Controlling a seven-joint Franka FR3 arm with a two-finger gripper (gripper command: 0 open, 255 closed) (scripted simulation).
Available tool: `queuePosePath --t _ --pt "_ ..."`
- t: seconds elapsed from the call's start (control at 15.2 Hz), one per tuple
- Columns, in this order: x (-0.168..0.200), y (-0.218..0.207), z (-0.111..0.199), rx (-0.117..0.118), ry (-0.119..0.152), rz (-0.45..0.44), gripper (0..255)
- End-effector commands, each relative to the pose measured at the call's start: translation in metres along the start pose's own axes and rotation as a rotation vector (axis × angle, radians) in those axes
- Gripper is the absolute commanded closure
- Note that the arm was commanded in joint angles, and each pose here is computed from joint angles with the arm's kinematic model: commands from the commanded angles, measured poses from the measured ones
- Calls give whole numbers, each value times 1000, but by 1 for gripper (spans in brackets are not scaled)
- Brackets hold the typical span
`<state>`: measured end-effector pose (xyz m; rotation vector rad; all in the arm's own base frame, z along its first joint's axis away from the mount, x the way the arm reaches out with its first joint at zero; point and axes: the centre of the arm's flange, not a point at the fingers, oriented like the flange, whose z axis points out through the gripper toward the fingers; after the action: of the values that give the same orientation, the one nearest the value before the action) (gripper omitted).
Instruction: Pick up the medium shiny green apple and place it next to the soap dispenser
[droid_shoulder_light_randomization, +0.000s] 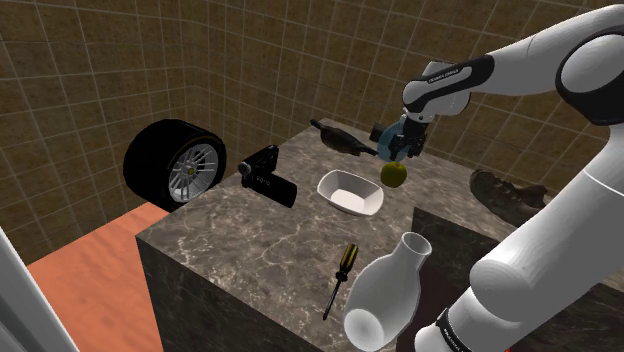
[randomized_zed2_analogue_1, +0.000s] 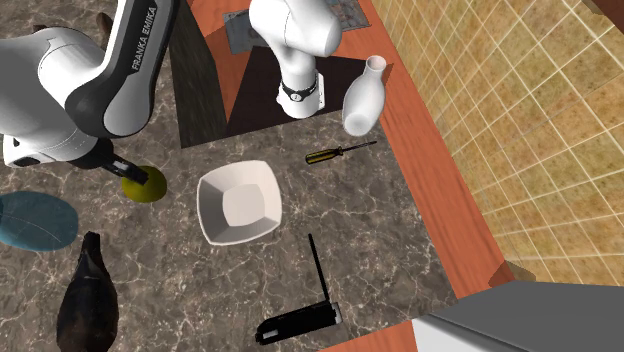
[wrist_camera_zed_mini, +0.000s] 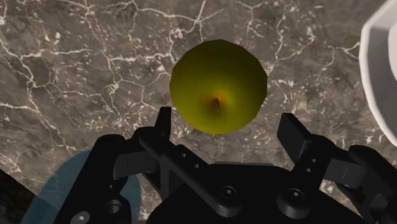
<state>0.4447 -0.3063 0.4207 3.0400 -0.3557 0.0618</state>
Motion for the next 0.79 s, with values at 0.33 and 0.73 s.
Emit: queuePosePath --t 0.33,0.73 --pt "0 0 -50 0 0 0 0" --pt "0 0 -50 0 0 0 0"
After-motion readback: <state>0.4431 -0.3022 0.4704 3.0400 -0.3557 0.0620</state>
